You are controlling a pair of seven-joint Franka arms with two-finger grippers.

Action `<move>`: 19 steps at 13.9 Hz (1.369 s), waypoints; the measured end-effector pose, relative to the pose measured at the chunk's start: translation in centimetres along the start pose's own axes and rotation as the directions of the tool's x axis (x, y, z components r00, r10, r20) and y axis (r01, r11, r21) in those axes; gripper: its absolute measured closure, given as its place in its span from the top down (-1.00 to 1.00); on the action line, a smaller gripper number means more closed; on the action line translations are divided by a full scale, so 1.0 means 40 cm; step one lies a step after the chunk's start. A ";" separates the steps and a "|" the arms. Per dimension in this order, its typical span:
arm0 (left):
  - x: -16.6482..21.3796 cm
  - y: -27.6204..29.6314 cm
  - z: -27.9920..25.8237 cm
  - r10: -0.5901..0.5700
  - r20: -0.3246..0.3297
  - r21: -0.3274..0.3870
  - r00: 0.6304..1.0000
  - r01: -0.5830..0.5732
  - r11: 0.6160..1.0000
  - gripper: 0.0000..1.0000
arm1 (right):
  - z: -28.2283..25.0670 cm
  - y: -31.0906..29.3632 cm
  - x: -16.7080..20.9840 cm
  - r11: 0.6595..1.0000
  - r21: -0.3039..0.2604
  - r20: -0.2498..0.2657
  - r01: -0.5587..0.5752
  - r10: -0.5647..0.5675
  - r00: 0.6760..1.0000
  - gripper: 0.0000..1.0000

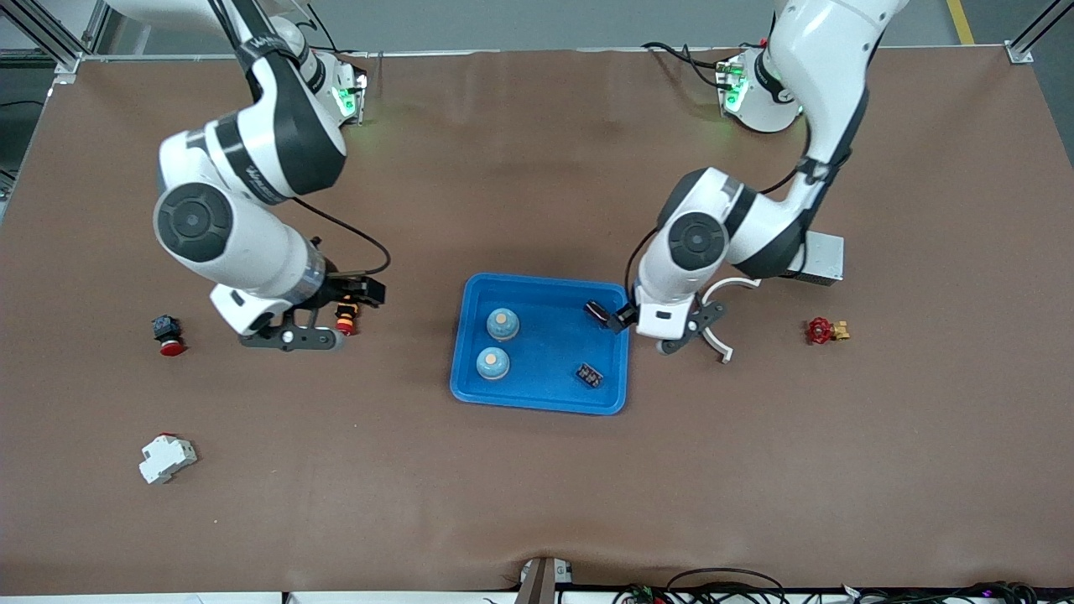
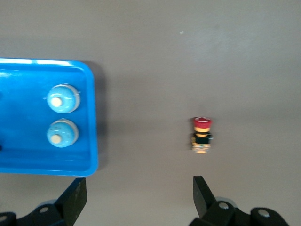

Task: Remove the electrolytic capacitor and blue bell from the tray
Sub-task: 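Grasp a brown capacitor with the left gripper while the right gripper approaches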

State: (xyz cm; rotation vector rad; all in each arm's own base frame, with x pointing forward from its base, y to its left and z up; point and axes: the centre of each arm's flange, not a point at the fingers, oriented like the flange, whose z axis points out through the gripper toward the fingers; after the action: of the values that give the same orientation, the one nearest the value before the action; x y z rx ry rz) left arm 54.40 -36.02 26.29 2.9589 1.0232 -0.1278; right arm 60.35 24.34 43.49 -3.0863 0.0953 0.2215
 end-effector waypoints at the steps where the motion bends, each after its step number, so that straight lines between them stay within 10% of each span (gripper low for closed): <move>1: -0.016 0.010 0.026 -0.025 -0.015 0.000 1.000 0.025 1.000 0.80 | 0.016 -0.018 0.002 1.000 0.010 -0.001 -0.001 0.001 1.000 1.00; 15: -0.142 0.062 0.198 -0.224 -0.060 -0.035 0.973 0.222 0.974 0.20 | 0.321 -0.276 -0.026 0.997 0.056 -0.054 -0.049 0.052 0.997 1.00; 19: -0.137 0.070 0.194 -0.227 -0.058 -0.050 0.972 0.224 0.973 -0.40 | 0.420 -0.305 -0.034 0.999 0.035 -0.028 -0.034 0.035 0.999 1.00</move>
State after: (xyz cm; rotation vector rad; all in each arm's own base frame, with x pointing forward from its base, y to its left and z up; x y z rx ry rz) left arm 51.27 -41.85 18.95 2.8158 1.3512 -0.0120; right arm 57.43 37.42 27.56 -3.0563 0.1524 0.1755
